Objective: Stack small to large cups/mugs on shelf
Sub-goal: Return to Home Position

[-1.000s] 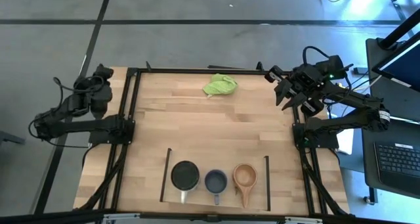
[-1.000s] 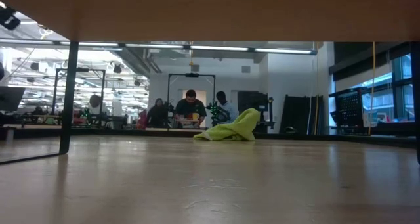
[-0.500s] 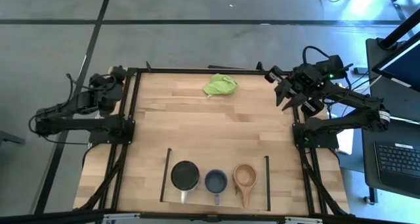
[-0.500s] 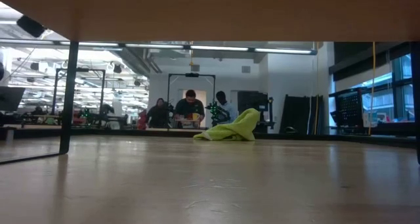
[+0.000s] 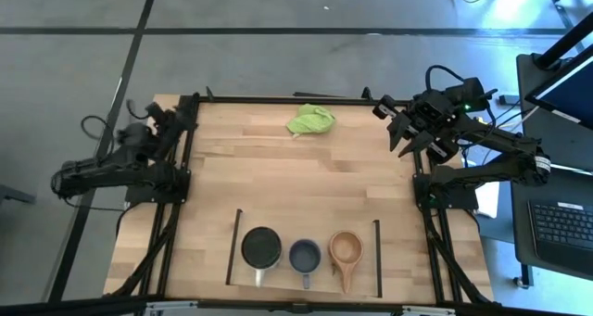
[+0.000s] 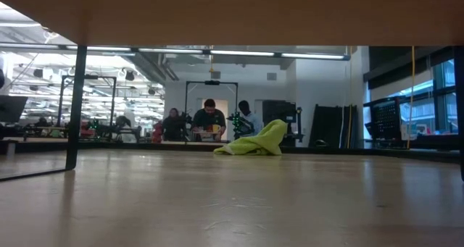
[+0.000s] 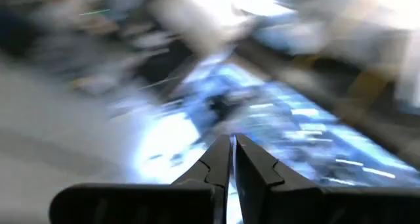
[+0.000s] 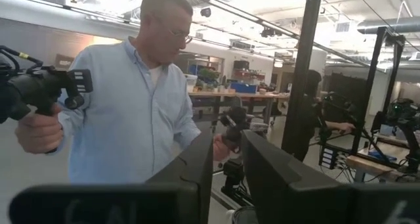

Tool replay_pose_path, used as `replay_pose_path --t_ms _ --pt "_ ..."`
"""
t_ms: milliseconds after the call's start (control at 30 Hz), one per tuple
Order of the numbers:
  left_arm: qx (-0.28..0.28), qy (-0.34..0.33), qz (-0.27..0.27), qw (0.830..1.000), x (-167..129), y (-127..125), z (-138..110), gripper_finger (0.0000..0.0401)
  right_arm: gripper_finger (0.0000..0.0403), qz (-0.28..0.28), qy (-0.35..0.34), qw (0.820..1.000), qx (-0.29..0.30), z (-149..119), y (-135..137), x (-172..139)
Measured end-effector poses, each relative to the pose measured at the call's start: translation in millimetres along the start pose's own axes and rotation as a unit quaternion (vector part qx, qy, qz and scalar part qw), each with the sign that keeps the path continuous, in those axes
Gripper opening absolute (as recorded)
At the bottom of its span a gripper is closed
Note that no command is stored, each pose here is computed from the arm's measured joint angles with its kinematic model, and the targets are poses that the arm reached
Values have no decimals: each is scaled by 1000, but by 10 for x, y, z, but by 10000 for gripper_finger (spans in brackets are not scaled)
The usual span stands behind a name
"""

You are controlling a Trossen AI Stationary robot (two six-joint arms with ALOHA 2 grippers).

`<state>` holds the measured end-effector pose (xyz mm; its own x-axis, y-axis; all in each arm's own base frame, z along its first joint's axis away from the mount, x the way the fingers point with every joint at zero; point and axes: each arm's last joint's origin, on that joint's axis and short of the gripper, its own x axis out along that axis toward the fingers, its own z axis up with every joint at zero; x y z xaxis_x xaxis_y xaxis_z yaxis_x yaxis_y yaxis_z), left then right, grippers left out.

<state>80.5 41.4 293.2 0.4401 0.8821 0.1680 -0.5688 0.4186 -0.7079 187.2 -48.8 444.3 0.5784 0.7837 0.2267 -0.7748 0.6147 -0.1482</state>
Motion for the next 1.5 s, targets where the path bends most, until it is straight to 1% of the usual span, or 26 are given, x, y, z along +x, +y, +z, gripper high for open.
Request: replay_pose_path --t_ms 67,133,200,267,333,400,433,500,533,567,600,667,700,767,833,900,933,1067,1200,1300,1367,1500 --pt "14 -10 -114 993 -5 -4 5 14 84 0 0 1000 0 0 0 0" --pt "36 18 -199 979 -13 38 -53 14 84 0 0 1000 0 -1 -1 0" --pt "40 80 -253 963 2 102 -167 14 84 0 0 1000 2 -1 -1 0" --pt "40 154 -298 941 18 188 -318 14 84 0 0 1000 5 -1 -1 0" --pt "31 209 -326 922 39 262 -434 14 84 0 0 1000 12 -1 -1 0" --pt "28 237 -335 911 52 307 -481 14 84 -2 -1 1000 15 0 -2 0" --pt "32 236 -336 911 57 316 -480 14 84 -3 -2 1000 16 1 -3 0" --pt "55 211 -328 919 72 326 -458 14 84 -5 -4 1000 18 1 -4 0" --pt "78 192 -320 925 81 332 -448 14 84 -6 -4 1000 21 1 -4 0" --pt "117 172 -310 928 91 345 -447 14 84 -6 -4 1000 25 1 -5 0" --pt "159 156 -305 926 98 355 -448 14 84 -6 -4 1000 27 1 -5 0" --pt "241 129 -315 909 97 356 -453 14 84 -6 -4 1000 27 1 -5 0" --pt "265 121 -322 901 92 350 -456 14 84 -7 -5 1000 27 2 -5 0" --pt "290 116 -323 893 89 339 -479 14 84 -7 -5 1000 27 2 -5 0" --pt "303 145 -321 886 97 358 -577 14 84 -7 -5 1000 26 1 -6 0" --pt "315 188 -313 876 79 436 -731 14 84 -7 -5 1000 23 1 -7 0" --pt "315 199 -317 872 61 460 -788 14 84 -7 -5 1000 20 0 -7 0" --pt "278 198 -367 865 -44 469 -929 14 84 -11 -3 1000 17 -6 -16 -7" --pt "260 210 -384 861 -156 483 -1039 14 84 -19 -2 1000 21 -7 -30 -28" --pt "250 231 -383 859 -235 500 -1120 14 84 -23 -2 1000 20 -5 -37 -46" --pt "254 238 -380 857 -276 497 -1151 14 84 -25 -1 999 20 -7 -40 -50" --pt "286 259 -336 859 -323 541 -1218 14 84 -19 19 999 28 -69 -67 -52"
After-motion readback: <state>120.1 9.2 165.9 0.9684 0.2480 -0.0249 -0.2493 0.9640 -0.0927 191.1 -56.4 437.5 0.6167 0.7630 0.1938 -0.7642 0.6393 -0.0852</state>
